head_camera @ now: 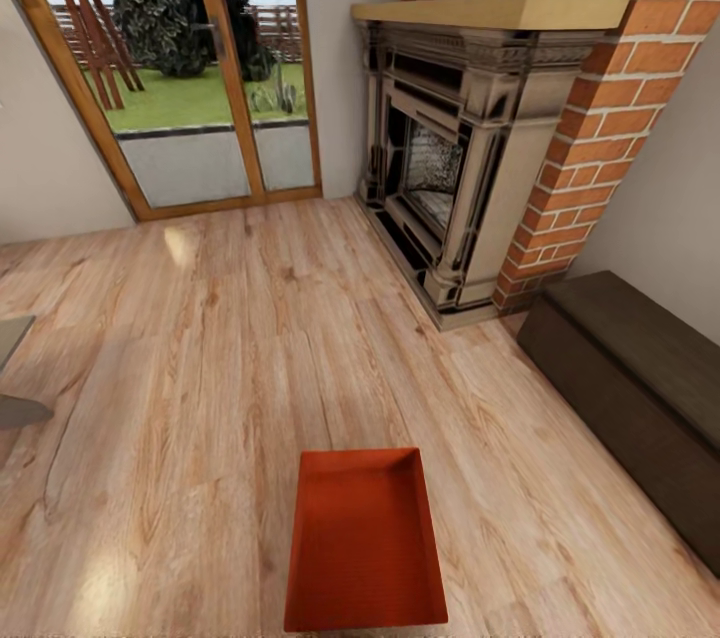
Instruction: Move the two storage containers from the living room to the garage. In the garage, place one container on the floor and stack the other container on top of it (either order is fine).
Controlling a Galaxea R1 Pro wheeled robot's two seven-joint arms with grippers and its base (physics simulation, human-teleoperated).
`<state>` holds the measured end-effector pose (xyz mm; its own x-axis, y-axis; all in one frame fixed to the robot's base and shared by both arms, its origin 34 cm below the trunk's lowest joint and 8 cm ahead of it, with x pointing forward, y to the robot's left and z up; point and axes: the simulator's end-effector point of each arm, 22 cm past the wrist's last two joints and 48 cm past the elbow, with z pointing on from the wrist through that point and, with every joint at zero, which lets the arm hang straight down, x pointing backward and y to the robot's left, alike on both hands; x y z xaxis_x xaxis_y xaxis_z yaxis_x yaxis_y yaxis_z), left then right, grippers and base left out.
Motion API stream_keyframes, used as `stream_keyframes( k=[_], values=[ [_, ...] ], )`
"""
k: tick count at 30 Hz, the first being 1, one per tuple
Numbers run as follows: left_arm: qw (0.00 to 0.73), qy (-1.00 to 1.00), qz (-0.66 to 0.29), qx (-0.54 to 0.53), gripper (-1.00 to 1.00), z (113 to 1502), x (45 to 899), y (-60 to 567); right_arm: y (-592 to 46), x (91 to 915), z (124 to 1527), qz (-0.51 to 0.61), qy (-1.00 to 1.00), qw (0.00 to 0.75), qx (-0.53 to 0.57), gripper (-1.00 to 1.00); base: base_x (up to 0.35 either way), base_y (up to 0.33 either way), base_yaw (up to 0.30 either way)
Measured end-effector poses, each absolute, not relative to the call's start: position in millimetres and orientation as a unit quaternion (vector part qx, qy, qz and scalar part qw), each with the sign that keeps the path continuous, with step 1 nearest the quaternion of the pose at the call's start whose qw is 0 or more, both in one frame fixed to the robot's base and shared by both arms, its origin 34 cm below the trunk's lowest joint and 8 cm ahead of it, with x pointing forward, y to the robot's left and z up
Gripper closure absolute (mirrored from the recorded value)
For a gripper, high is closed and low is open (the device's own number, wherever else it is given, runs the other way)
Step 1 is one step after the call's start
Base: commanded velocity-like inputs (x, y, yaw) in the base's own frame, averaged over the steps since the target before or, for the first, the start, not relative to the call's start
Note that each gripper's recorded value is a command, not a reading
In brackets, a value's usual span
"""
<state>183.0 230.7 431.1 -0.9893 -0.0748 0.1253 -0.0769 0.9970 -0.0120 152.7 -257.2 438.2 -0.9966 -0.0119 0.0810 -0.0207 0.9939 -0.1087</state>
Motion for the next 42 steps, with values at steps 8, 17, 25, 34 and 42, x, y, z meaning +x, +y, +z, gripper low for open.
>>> stream_keyframes(
  k=[8, 17, 25, 34, 42],
  values=[
    [0.069, -0.997, 0.008, 0.038, -1.0, 430.6, 177.7, 230.6, -257.2, 147.5, 438.1, 0.055, -0.997, 0.047, 0.009, -1.0, 0.0, 0.0, 0.0],
    [0.073, -0.997, 0.008, 0.038, -1.0, 430.2, 174.1, 230.5, -255.8, 144.5, 438.0, 0.054, -0.997, 0.05, 0.008, -1.0, 0.0, 0.0, 0.0],
    [0.074, -0.997, 0.008, 0.038, -1.0, 430.2, 173.9, 230.7, -255.6, 144.1, 438.0, 0.054, -0.997, 0.051, 0.008, -1.0, 0.0, 0.0, 0.038],
    [0.074, -0.997, 0.008, 0.038, -1.0, 430.2, 173.7, 230.5, -255.8, 144.2, 437.8, 0.052, -0.997, 0.05, 0.009, -1.0, 0.0, 0.0, 0.039],
    [0.074, -0.996, 0.008, 0.038, -1.0, 430.2, 173.7, 230.6, -255.9, 143.8, 437.8, 0.052, -0.997, 0.051, 0.007, -1.0, 0.0, 0.0, 0.0]
  ],
)
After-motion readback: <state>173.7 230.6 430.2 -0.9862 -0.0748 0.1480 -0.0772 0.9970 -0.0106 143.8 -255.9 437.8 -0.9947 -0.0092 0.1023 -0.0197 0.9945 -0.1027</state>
